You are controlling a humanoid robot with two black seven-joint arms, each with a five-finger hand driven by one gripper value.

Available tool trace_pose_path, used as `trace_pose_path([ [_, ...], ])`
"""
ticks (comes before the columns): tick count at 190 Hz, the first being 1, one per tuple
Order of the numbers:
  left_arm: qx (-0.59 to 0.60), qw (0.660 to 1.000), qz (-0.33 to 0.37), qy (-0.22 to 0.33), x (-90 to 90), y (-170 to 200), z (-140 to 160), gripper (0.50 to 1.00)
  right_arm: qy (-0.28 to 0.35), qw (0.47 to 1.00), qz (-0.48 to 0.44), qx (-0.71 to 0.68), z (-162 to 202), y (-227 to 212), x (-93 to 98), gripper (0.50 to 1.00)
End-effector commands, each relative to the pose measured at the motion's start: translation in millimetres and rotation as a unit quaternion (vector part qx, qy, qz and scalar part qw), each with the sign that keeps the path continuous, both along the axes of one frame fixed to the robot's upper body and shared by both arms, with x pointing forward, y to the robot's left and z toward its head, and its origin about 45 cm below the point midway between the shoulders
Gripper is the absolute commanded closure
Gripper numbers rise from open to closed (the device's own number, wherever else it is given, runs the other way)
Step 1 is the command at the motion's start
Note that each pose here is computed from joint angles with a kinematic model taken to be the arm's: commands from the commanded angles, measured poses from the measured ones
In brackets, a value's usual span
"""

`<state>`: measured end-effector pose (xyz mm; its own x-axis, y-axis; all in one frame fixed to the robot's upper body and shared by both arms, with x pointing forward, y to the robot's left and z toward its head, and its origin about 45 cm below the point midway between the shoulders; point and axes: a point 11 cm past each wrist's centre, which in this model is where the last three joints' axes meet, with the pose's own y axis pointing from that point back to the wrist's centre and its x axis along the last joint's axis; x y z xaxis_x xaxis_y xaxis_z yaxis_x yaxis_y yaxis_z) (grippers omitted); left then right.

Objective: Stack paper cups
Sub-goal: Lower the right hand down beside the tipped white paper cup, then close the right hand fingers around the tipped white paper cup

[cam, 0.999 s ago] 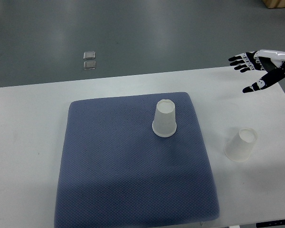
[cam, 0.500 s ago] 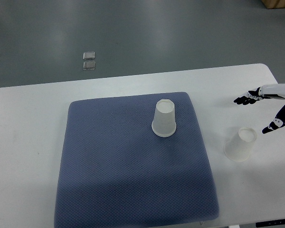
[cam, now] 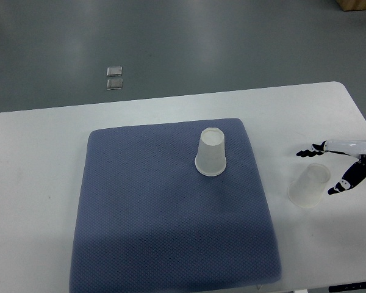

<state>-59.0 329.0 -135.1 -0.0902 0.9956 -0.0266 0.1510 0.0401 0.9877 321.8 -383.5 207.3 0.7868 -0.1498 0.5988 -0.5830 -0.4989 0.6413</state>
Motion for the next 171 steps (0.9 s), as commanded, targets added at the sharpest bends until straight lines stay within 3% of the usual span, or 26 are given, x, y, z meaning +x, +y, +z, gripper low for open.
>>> trace_pose_path([
  [1, 0.000, 1.000, 0.000, 0.000, 0.5, 0, 0, 0.500, -0.004, 1.000, 0.002, -0.003, -7, 3, 0.8, 0.579],
  [127, 0.000, 1.000, 0.000, 0.000, -0.4, 0, 0, 0.500, -0.010, 1.000, 0.003, -0.009, -25, 8, 5.2, 0.599],
  [140, 0.000, 1.000, 0.000, 0.000, -0.4, 0, 0, 0.500, -0.009, 1.000, 0.011, -0.012, -28, 12, 4.8, 0.634],
  [171, 0.000, 1.000, 0.000, 0.000, -0.4, 0, 0, 0.500, -0.008, 1.000, 0.015, -0.017, -31, 12, 2.9, 0.662],
])
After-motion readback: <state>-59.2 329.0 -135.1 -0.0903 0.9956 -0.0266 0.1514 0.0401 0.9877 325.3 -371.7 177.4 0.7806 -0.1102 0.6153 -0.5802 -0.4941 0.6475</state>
